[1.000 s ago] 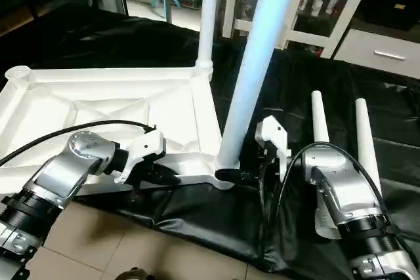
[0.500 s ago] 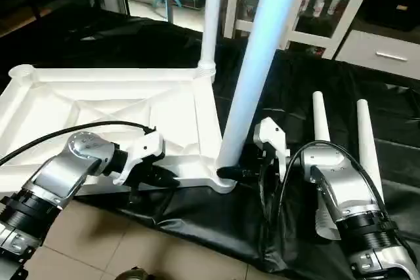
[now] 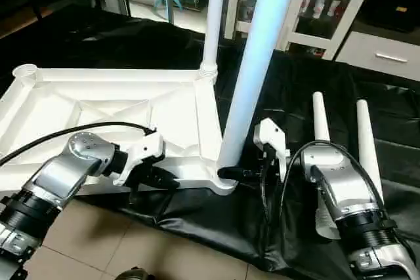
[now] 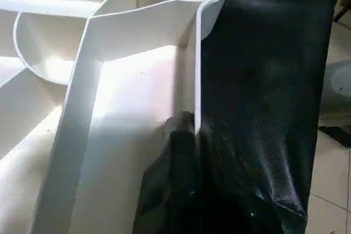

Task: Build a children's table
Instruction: Rotate leg to tighten

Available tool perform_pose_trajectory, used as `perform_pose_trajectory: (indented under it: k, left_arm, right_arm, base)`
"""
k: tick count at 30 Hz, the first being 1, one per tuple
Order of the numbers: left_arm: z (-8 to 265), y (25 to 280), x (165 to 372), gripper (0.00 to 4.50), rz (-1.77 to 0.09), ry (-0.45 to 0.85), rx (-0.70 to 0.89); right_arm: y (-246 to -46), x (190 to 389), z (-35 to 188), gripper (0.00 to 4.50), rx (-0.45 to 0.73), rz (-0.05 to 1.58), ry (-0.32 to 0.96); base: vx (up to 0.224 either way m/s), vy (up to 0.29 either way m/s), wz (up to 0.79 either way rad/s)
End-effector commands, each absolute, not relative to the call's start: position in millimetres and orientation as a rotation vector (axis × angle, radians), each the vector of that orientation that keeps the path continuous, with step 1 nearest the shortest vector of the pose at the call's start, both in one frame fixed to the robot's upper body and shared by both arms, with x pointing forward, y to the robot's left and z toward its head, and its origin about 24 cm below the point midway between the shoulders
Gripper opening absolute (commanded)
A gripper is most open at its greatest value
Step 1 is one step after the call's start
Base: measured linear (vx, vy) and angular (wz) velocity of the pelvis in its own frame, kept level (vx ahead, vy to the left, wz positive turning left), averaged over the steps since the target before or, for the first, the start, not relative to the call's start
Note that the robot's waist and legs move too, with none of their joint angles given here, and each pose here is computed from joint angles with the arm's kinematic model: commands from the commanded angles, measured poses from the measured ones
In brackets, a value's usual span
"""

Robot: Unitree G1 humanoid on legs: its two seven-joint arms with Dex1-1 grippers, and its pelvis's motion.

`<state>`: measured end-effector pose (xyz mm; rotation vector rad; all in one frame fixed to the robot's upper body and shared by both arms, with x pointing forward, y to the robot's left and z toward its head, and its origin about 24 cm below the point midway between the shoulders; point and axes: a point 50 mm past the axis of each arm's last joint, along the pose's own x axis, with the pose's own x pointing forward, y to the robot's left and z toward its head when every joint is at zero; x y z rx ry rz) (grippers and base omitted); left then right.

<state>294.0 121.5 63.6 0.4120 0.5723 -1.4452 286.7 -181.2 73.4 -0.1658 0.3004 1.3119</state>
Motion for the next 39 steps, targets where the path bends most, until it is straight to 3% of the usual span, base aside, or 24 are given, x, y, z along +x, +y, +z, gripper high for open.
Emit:
perform_pose_trajectory:
  k: [1,3,7,10,11,18,25,29,32,39]
  left_arm:
    - [72.7,110.1,294.6,0.00,-1.490,0.504,0.379]
    - [72.9,109.6,295.6,0.00,-1.482,0.500,0.374]
    - [79.2,90.0,318.5,0.00,-1.269,0.459,0.286]
    - [81.9,81.8,324.7,0.00,-1.213,0.454,0.256]
    - [85.4,71.1,334.6,0.00,-1.124,0.441,0.241]
    - [99.2,35.7,358.3,0.00,-0.898,0.366,0.260]
    - [101.1,28.1,358.8,0.00,-0.924,0.338,0.281]
    - [97.6,32.4,359.9,0.00,-0.914,0.348,0.287]
    - [96.3,35.9,361.7,0.00,-0.902,0.353,0.291]
    - [94.7,41.0,363.4,0.00,-0.906,0.355,0.299]
  right_arm:
    - [-185.1,288.7,56.4,1.95,-0.152,1.209,0.385]
    - [-186.0,290.2,52.8,1.95,-0.153,1.173,0.396]
    - [-181.5,306.1,17.2,1.95,-0.167,0.782,0.504]
    - [-174.0,309.6,11.3,1.94,-0.139,0.702,0.514]
    - [-163.1,316.9,5.0,1.93,-0.138,0.571,0.521]
    - [-127.2,334.6,-5.6,1.93,-0.105,0.189,0.543]
    - [-103.7,341.5,2.7,1.93,-0.078,0.213,0.487]
    - [-92.5,345.8,16.1,1.93,0.009,0.309,0.396]
    - [-92.7,347.8,28.2,2.63,0.062,0.352,0.319]
    - [-100.7,347.8,46.5,3.17,0.086,0.401,0.227]
  base:
    - [0.000,0.000,0.00]
    - [0.000,0.000,0.00]
    - [0.000,0.000,0.00]
    - [0.000,0.000,0.00]
    - [0.000,0.000,0.00]
    - [0.000,0.000,0.00]
    - [0.007,-0.001,0.01]
    - [0.000,0.000,0.00]
    - [0.000,0.000,0.00]
    - [0.000,0.000,0.00]
